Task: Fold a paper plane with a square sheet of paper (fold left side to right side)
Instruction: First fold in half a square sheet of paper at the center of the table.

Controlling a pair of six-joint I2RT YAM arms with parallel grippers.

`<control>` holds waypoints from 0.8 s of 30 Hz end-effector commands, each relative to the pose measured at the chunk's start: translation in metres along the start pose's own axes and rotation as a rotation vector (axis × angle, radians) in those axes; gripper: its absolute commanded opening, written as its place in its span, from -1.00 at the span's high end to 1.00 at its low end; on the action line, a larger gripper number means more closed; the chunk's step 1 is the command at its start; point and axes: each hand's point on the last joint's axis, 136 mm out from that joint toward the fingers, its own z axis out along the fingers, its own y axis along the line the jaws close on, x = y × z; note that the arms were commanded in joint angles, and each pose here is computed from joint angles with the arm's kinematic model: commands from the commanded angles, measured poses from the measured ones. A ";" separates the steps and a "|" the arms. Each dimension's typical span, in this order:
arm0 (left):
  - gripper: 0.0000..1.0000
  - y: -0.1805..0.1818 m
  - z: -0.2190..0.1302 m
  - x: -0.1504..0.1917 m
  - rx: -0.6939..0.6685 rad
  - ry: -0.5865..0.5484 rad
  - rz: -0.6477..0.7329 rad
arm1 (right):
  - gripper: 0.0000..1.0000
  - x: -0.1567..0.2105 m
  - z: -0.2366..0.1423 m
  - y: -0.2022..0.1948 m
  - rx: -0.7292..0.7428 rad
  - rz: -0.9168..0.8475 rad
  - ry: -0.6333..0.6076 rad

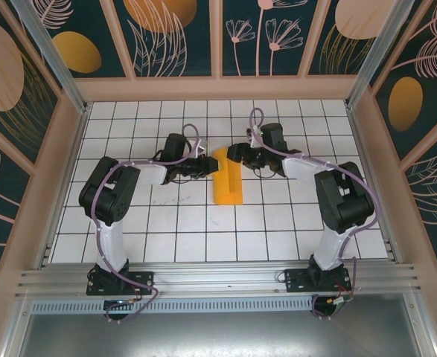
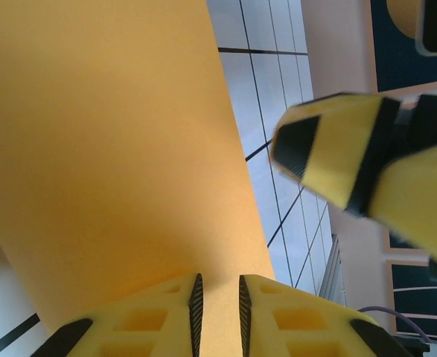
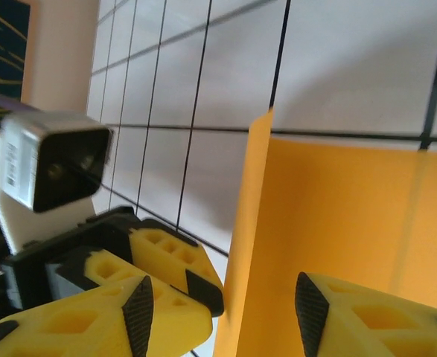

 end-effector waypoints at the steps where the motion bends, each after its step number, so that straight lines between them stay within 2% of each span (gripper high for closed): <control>1: 0.53 0.001 0.003 -0.001 -0.016 0.004 0.016 | -0.05 0.010 0.016 0.008 -0.057 0.035 0.068; 4: 0.53 0.001 0.002 -0.001 -0.020 0.002 0.017 | 0.14 0.016 0.022 0.003 -0.043 0.058 0.097; 6: 0.54 0.001 0.002 -0.001 -0.026 0.000 0.019 | 0.40 0.019 0.023 0.002 -0.046 0.061 0.106; 9: 0.53 0.002 -0.001 -0.002 -0.046 -0.008 0.028 | 0.94 0.019 0.022 -0.002 -0.021 0.058 0.107; 10: 0.51 0.001 -0.002 -0.003 -0.054 -0.013 0.034 | 1.00 0.019 0.021 -0.006 0.000 0.055 0.107; 14: 0.32 -0.002 -0.015 -0.007 -0.121 -0.055 0.069 | 1.00 0.018 0.015 -0.029 0.126 0.040 0.097; 18: 0.12 0.009 -0.029 -0.008 -0.242 -0.095 0.069 | 1.00 0.021 0.010 -0.051 0.230 0.048 0.098; 20: 0.08 0.020 -0.033 -0.007 -0.305 -0.100 0.057 | 1.00 0.022 0.007 -0.062 0.292 0.048 0.095; 24: -0.02 0.031 -0.025 -0.001 -0.343 -0.064 0.052 | 1.00 0.023 0.005 -0.070 0.333 0.045 0.085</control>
